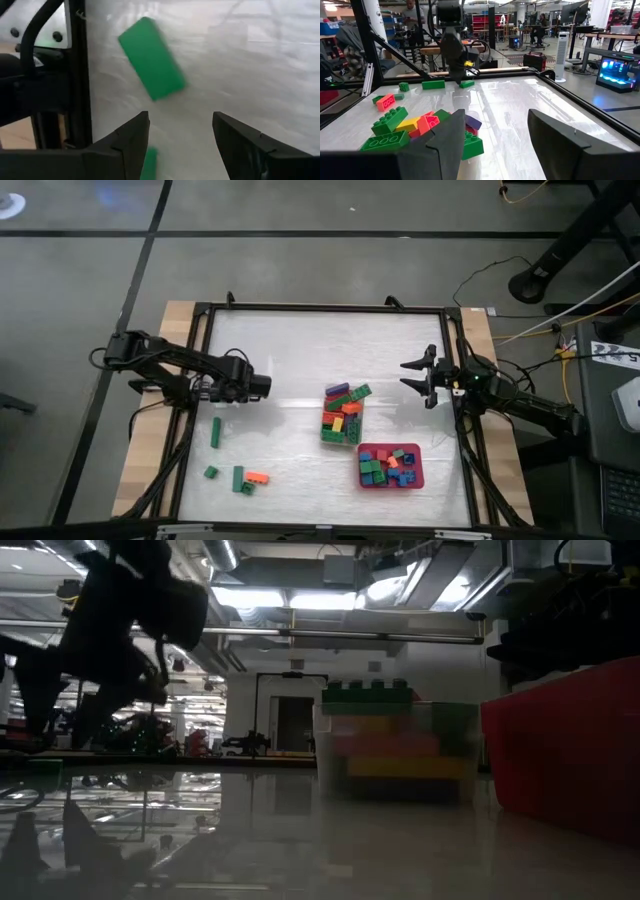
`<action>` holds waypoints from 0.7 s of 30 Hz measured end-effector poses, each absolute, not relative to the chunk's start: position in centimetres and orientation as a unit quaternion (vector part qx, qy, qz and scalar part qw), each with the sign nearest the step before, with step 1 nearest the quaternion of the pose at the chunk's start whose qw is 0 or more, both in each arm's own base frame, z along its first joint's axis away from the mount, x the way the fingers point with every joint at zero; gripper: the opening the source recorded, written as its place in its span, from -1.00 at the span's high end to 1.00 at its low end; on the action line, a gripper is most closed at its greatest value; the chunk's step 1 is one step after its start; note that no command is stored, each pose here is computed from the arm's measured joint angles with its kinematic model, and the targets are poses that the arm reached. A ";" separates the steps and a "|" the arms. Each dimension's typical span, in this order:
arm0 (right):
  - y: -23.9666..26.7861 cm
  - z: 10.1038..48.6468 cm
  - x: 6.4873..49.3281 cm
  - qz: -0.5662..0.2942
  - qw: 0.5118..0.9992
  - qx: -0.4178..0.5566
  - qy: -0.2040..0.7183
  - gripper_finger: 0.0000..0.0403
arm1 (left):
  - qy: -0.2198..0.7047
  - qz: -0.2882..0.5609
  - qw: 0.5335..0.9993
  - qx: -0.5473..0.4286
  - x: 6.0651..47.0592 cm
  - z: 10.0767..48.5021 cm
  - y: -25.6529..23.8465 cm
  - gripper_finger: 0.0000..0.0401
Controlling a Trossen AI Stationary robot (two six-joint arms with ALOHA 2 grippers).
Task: Sort blocks by size
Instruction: Put the green rectangular block into the transparent bin
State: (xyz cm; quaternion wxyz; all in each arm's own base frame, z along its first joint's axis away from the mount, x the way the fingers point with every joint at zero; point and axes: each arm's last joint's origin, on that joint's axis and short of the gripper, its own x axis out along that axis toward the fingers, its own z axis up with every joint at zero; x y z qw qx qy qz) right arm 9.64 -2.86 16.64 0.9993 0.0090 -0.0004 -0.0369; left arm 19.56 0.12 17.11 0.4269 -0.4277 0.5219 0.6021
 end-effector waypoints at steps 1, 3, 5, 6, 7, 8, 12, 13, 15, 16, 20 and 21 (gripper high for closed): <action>-2.9 16.6 9.6 -0.037 0.999 0.009 0.000 -0.06 | 0.520 0.608 0.421 -0.428 19.3 16.7 0.2 -0.02; -2.9 16.6 9.6 -0.037 0.999 0.009 0.000 -0.06 | 0.519 0.621 0.405 -0.425 18.6 16.1 0.4 -0.02; -2.9 16.6 9.6 -0.037 0.999 0.009 0.000 -0.06 | 0.522 0.628 0.395 -0.420 18.2 15.7 0.6 -0.02; -2.9 16.6 9.6 -0.037 0.999 0.009 0.000 -0.06 | 0.523 0.629 0.393 -0.420 18.0 15.5 0.6 -0.02; -2.9 16.6 9.6 -0.037 0.999 0.009 -0.001 -0.06 | 0.525 0.629 0.392 -0.419 17.9 15.3 0.7 -0.02; -2.9 16.6 9.6 -0.037 0.999 0.009 0.000 -0.06 | 0.526 0.625 0.394 -0.421 17.8 15.1 0.8 -0.02; -2.9 16.6 9.6 -0.037 0.999 0.009 0.000 -0.06 | 0.520 0.610 0.409 -0.436 18.0 14.4 1.3 -0.02; -2.9 16.6 9.6 -0.037 0.999 0.009 -0.001 -0.06 | 0.521 0.604 0.415 -0.438 18.0 14.2 1.4 -0.02; -2.9 16.6 9.6 -0.037 0.999 0.009 0.000 -0.06 | 0.518 0.603 0.414 -0.444 17.9 14.0 1.7 -0.02; -2.9 16.6 9.6 -0.037 0.999 0.009 -0.001 -0.06 | 0.517 0.604 0.410 -0.446 17.8 14.0 1.8 -0.02; -2.9 16.6 9.6 -0.037 0.999 0.009 0.000 -0.06 | 0.517 0.610 0.396 -0.452 17.6 14.0 2.2 -0.02; -2.9 16.6 9.6 -0.037 0.999 0.009 0.000 -0.06 | 0.515 0.611 0.394 -0.454 17.6 14.0 2.3 -0.02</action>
